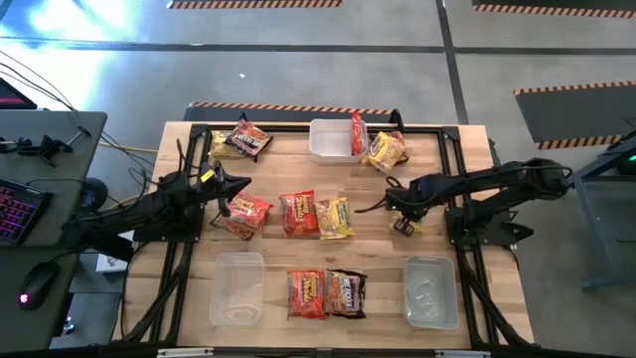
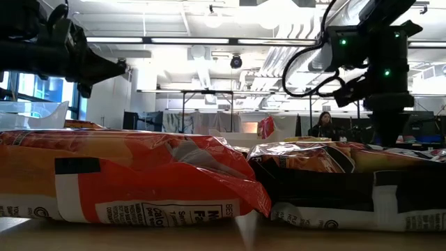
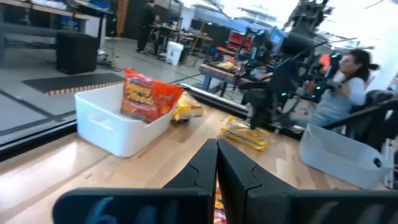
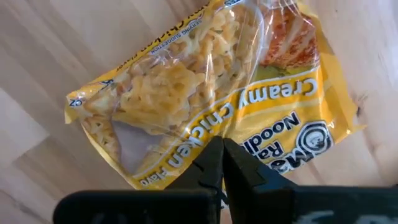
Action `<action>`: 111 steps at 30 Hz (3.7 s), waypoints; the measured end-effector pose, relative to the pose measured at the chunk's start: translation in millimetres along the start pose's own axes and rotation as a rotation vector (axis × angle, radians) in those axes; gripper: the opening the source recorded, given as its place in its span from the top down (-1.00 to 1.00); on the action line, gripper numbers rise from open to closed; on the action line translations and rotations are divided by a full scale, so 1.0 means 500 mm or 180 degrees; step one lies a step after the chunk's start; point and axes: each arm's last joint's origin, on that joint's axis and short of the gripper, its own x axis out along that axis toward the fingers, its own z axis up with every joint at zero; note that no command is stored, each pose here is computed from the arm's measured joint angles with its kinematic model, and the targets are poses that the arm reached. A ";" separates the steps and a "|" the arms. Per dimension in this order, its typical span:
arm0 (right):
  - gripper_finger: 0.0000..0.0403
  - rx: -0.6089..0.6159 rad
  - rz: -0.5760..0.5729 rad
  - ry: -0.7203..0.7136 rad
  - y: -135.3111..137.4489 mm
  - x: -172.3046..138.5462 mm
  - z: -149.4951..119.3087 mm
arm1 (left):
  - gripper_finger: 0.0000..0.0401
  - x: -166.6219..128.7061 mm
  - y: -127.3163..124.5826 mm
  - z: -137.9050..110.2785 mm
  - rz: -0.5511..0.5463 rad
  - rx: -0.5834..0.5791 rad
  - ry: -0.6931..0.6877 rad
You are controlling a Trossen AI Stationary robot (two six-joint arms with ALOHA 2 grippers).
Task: Sort Maruchan noodles
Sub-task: Move the yellow noodle pack to the middle right of the table, then put the black noodle pack into the gray bin
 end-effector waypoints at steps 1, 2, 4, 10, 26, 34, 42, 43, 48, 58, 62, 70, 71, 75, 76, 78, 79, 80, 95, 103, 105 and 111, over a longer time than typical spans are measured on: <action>1.00 -0.0037 -0.0008 -0.0103 -0.003 -0.014 -0.003 | 0.99 0.001 0.001 -0.002 0.0031 -0.0004 0.0025; 1.00 -0.0069 0.0025 -0.0272 -0.004 -0.029 -0.001 | 0.99 0.003 0.002 -0.003 0.0057 -0.0007 0.0047; 1.00 -0.0084 0.0070 -0.0609 -0.010 -0.051 -0.002 | 0.99 0.006 0.004 -0.007 0.0146 -0.0006 0.0128; 1.00 -0.0092 0.0327 -0.1798 -0.028 -0.091 0.008 | 0.99 0.024 0.006 0.009 0.0527 0.0078 0.0320; 1.00 -0.0284 0.0623 -0.3465 -0.037 -0.065 0.060 | 0.54 0.139 0.021 0.036 0.1791 0.1146 0.1284; 1.00 -0.0352 0.0582 -0.3471 -0.037 -0.065 0.060 | 0.14 0.213 0.038 0.001 0.2023 0.1386 0.1893; 1.00 -0.0394 0.0555 -0.3477 -0.037 -0.065 0.060 | -0.02 0.246 0.092 -0.034 0.2614 0.1418 0.2262; 1.00 -0.0394 0.0555 -0.3478 -0.037 -0.065 0.060 | -0.02 0.248 0.099 -0.037 0.2696 0.1416 0.2287; 1.00 -0.0393 0.0553 -0.3478 -0.037 -0.065 0.060 | -0.03 0.256 0.130 -0.051 0.2969 0.1438 0.2450; 1.00 -0.0384 0.0558 -0.3511 -0.037 -0.067 0.061 | 0.14 0.262 0.163 -0.085 0.2944 0.1615 0.2868; 1.00 -0.0384 0.0558 -0.3511 -0.037 -0.067 0.061 | 0.45 0.262 0.162 -0.082 0.2943 0.1684 0.2880; 0.93 -0.0163 0.0458 -0.3606 -0.040 -0.072 0.064 | 0.96 0.258 0.146 -0.043 0.2585 0.1697 0.2728; 0.88 -0.0153 0.0459 -0.3629 -0.039 -0.072 0.066 | 0.96 0.256 0.142 -0.035 0.2498 0.1640 0.2686; 0.59 -0.0161 0.0455 -0.3697 -0.031 -0.062 0.083 | 0.99 0.246 0.124 -0.003 0.2165 0.1308 0.2471; 0.50 -0.0203 0.0438 -0.3707 -0.028 -0.058 0.090 | 0.99 0.243 0.119 0.005 0.2072 0.1209 0.2417; 0.31 -0.0310 0.0444 -0.3687 -0.018 -0.051 0.109 | 0.99 0.236 0.108 0.021 0.1840 0.1009 0.2308; 0.21 -0.0344 0.0426 -0.3670 -0.012 -0.050 0.122 | 0.99 0.234 0.103 0.028 0.1715 0.0905 0.2246; 0.11 -0.0409 0.0396 -0.3643 -0.007 -0.049 0.137 | 0.99 0.231 0.097 0.035 0.1586 0.0809 0.2198; -0.49 -0.1738 -0.0047 -0.3031 0.093 -0.089 0.401 | 1.00 0.227 0.047 0.075 0.0543 -0.0038 0.1746; -0.48 -0.2204 0.0032 -0.2699 0.113 -0.106 0.502 | 1.00 0.236 0.020 0.079 0.0258 -0.0023 0.1614; -0.48 -0.2265 0.0113 -0.2678 0.114 -0.110 0.518 | 1.00 0.237 0.015 0.078 0.0223 -0.0013 0.1623; -0.48 -0.2448 0.0454 -0.2581 0.115 -0.104 0.545 | 1.00 0.241 0.001 0.081 0.0110 -0.0016 0.1522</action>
